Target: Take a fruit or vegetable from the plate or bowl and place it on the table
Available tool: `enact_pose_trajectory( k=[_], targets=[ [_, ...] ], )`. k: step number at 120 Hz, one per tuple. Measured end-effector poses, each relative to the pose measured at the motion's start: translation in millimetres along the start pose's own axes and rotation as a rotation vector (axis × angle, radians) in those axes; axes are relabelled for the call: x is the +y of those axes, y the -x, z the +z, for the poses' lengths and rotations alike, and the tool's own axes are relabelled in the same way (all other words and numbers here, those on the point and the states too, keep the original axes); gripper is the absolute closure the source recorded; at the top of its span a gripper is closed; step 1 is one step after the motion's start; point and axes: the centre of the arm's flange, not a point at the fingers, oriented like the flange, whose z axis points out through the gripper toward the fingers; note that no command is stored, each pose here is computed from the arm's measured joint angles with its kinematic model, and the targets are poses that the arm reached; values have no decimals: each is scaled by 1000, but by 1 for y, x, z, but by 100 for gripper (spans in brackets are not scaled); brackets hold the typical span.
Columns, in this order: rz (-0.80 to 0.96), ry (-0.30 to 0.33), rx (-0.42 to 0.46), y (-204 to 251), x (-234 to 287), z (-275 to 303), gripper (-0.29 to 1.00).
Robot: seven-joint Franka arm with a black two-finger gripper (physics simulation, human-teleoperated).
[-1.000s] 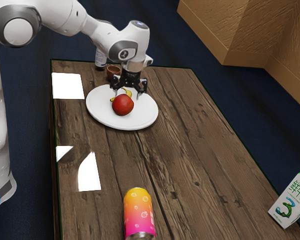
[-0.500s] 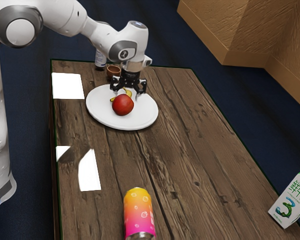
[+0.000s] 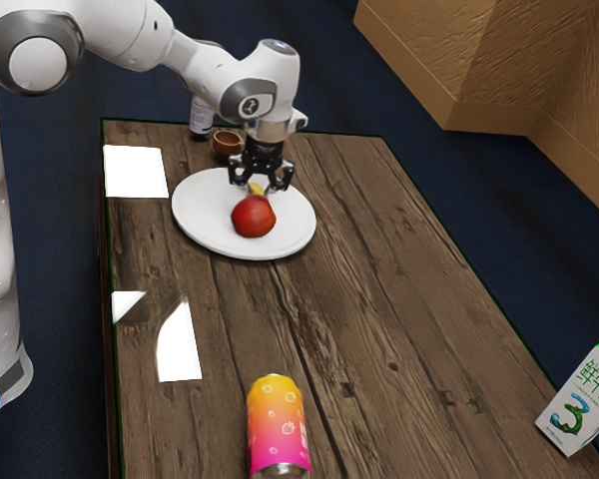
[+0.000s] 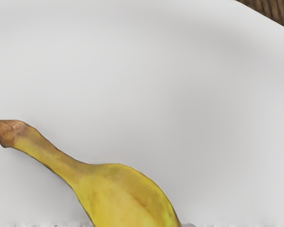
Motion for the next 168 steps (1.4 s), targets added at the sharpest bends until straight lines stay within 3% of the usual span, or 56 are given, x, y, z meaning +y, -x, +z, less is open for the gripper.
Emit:
enact_pose_trajectory(
  k=[52, 91, 99, 116, 154, 168],
  targets=[
    [-33, -38, -7, -22, -3, -61, 55],
    [-25, 15, 81, -44, 39, -129, 56],
    [22, 29, 87, -26, 66, -134, 56],
    [213, 70, 85, 63, 151, -138, 56],
    [326, 39, 37, 120, 226, -73, 57],
    [336, 42, 34, 129, 232, -69, 28]
  ],
)
